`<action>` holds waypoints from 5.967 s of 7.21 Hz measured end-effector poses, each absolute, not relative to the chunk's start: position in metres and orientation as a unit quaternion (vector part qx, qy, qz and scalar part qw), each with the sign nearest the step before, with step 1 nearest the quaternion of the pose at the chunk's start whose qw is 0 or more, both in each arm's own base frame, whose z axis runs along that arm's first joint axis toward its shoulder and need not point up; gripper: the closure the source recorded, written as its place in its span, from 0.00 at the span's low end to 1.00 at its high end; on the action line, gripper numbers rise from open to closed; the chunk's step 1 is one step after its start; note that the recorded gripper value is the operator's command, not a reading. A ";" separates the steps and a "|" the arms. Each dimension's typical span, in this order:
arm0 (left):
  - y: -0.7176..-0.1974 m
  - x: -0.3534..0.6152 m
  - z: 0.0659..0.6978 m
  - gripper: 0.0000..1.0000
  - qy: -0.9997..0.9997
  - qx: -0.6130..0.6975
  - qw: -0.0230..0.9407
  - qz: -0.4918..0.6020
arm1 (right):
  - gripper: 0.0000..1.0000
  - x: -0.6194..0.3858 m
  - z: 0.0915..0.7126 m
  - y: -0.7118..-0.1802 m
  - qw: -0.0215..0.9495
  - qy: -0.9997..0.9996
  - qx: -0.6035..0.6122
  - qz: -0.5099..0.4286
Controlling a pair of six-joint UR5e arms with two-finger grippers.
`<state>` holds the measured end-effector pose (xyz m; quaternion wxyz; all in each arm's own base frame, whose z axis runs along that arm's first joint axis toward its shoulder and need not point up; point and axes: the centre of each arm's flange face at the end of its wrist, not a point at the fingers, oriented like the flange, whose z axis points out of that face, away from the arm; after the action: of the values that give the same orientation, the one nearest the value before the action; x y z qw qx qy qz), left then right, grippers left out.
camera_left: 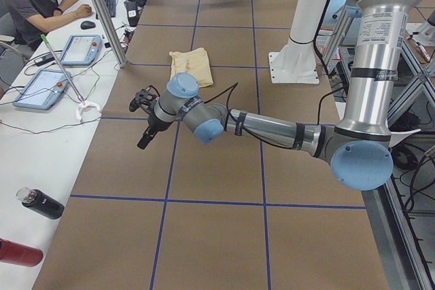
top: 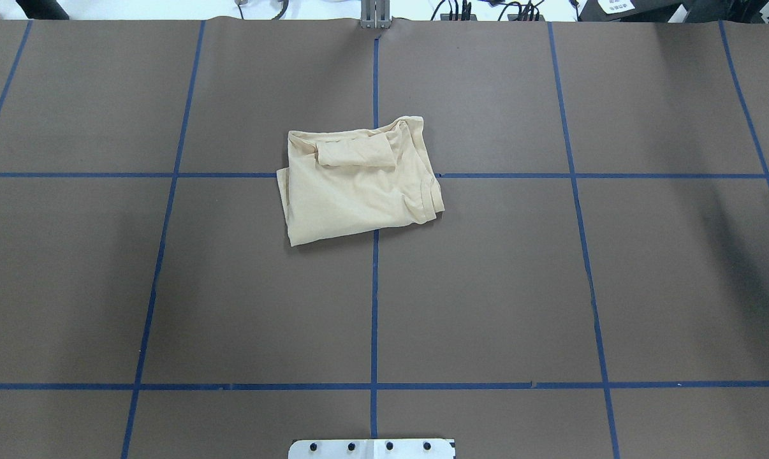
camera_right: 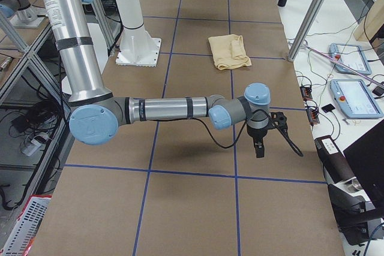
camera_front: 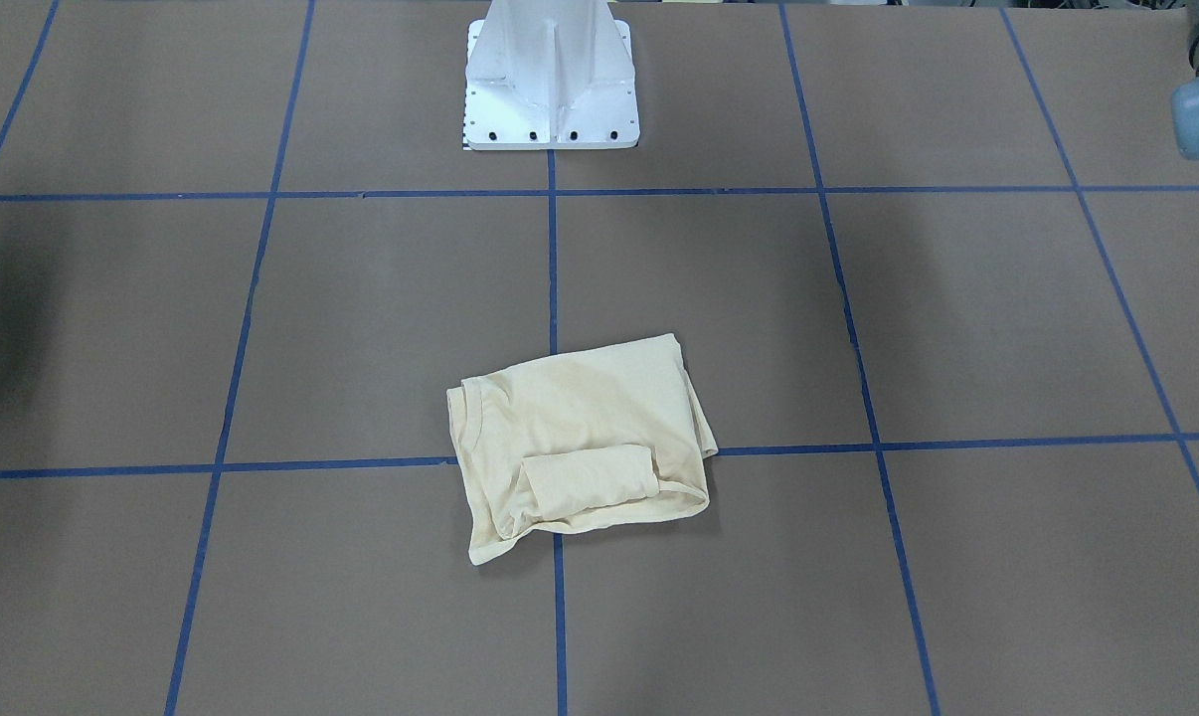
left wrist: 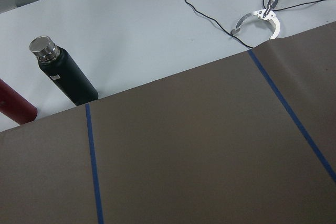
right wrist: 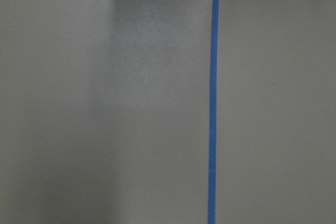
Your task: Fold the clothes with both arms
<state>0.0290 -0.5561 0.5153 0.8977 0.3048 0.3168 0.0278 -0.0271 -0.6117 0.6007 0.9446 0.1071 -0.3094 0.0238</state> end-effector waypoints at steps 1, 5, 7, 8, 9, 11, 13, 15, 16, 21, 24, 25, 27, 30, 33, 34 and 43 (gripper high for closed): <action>-0.554 0.028 0.525 0.00 0.309 0.295 0.903 0.038 | 0.00 -0.020 0.613 -0.602 0.946 -0.308 0.099 0.027; -0.553 -0.008 0.538 0.00 0.266 0.229 0.926 0.137 | 0.00 0.015 0.591 -0.603 0.955 -0.291 0.050 -0.017; -0.545 -0.029 0.539 0.00 0.266 0.195 0.929 0.169 | 0.00 0.037 0.541 -0.594 0.953 -0.299 0.004 -0.044; -0.540 -0.050 0.545 0.00 0.272 0.176 0.930 0.174 | 0.00 0.044 0.540 -0.578 0.940 -0.339 -0.021 -0.037; -0.533 -0.066 0.547 0.00 0.284 0.155 0.930 0.173 | 0.00 0.047 0.555 -0.558 0.925 -0.378 -0.039 -0.025; -0.520 -0.079 0.562 0.00 0.302 0.099 0.934 0.160 | 0.00 0.047 0.590 -0.525 0.913 -0.405 -0.054 -0.015; -0.507 -0.080 0.610 0.00 0.312 0.055 0.937 0.148 | 0.00 0.049 0.633 -0.487 0.916 -0.399 -0.018 -0.030; -0.503 -0.078 0.652 0.00 0.322 0.044 0.935 0.142 | 0.00 0.051 0.653 -0.470 0.922 -0.386 -0.008 -0.033; -0.496 -0.075 0.661 0.00 0.343 0.042 0.928 0.137 | 0.00 0.052 0.656 -0.467 0.924 -0.381 -0.009 -0.032; -0.484 -0.063 0.661 0.00 0.368 0.050 0.921 0.115 | 0.00 0.053 0.678 -0.471 0.934 -0.354 -0.027 -0.029; -0.484 -0.063 0.657 0.00 0.366 0.054 0.922 0.111 | 0.00 0.059 0.637 -0.480 0.946 -0.322 -0.006 -0.032; -0.485 -0.064 0.655 0.00 0.366 0.055 0.923 0.108 | 0.00 0.058 0.621 -0.478 0.946 -0.324 -0.009 -0.020; -0.486 -0.064 0.650 0.00 0.365 0.057 0.923 0.104 | 0.00 0.055 0.605 -0.473 0.938 -0.345 -0.016 0.011; -0.486 -0.064 0.647 0.00 0.365 0.060 0.923 0.105 | 0.00 0.050 0.597 -0.472 0.927 -0.376 -0.014 0.017; -0.487 -0.064 0.646 0.00 0.365 0.060 0.924 0.101 | 0.00 0.050 0.595 -0.474 0.926 -0.377 -0.012 0.017; -0.487 -0.064 0.646 0.00 0.366 0.055 0.925 0.090 | 0.00 0.050 0.596 -0.474 0.926 -0.377 -0.012 0.017; -0.486 -0.064 0.647 0.00 0.370 0.025 0.929 0.016 | 0.00 0.050 0.593 -0.479 0.927 -0.374 -0.009 0.016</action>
<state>-0.0637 -0.4859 0.6471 0.9286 0.0249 0.3698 0.0159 0.0501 -0.4788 0.5927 0.9271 -0.0086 -0.3744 0.0156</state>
